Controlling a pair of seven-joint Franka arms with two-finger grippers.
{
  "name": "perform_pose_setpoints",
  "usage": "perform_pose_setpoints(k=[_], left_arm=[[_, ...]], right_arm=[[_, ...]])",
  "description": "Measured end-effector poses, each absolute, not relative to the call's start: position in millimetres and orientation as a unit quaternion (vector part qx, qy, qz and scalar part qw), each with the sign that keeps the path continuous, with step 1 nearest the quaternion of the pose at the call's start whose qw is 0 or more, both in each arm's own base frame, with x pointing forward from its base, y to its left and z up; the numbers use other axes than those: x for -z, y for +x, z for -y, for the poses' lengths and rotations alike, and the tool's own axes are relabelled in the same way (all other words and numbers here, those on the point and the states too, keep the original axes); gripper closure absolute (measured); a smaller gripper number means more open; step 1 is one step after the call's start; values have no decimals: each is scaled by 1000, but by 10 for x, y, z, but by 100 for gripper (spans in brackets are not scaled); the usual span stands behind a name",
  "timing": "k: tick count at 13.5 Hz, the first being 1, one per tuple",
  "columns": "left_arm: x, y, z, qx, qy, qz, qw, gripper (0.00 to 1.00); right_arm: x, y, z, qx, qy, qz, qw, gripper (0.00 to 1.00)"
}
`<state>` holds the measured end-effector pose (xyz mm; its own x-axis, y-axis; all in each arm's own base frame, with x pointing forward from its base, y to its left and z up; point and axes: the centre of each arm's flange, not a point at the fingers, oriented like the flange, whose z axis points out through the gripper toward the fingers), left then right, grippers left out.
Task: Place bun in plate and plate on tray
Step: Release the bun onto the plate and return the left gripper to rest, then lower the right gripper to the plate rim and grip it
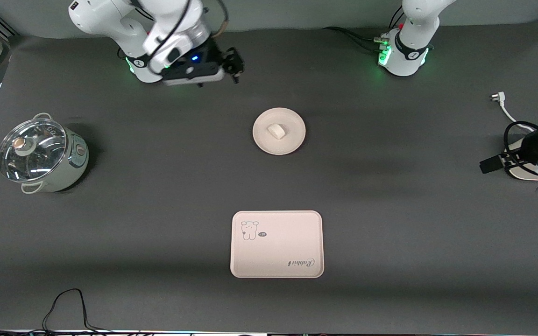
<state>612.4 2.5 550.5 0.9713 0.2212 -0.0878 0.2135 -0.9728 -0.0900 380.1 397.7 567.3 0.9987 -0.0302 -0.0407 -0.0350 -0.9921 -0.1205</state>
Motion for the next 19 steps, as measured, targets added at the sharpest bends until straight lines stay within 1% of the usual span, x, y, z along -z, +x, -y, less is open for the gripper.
perform_pose_setpoints(k=[1,3,6,9,11,14,16,19], left_arm=[[-5514,6119,3,-49,-993,100,44,0],[-5574,6092,14,-47,-995,82,40,0],[-5679,6030,-133,-39,-996,62,41,0],[-5585,5913,-94,-18,-998,48,32,0],[-5589,5766,-18,-15,-999,40,31,0],[-5773,5603,83,-7,-999,32,25,0],[-5874,5491,57,-15,-999,19,23,0],[-5911,5439,-78,-19,-1000,14,19,0]], right_arm=[[-5619,3715,-4064,-23,-998,-16,64,0],[-5508,3618,-4146,-46,-996,-18,80,0],[-5377,3586,-4137,-63,-995,-19,80,0],[-5130,3581,-4106,-64,-995,-15,76,0],[-4828,3562,-4095,-55,-995,-17,81,0],[-4255,3386,-4111,-36,-995,-15,89,0],[-3887,3325,-4070,-29,-996,-19,87,0],[-3292,3287,-4064,-4,-995,-24,92,0]])
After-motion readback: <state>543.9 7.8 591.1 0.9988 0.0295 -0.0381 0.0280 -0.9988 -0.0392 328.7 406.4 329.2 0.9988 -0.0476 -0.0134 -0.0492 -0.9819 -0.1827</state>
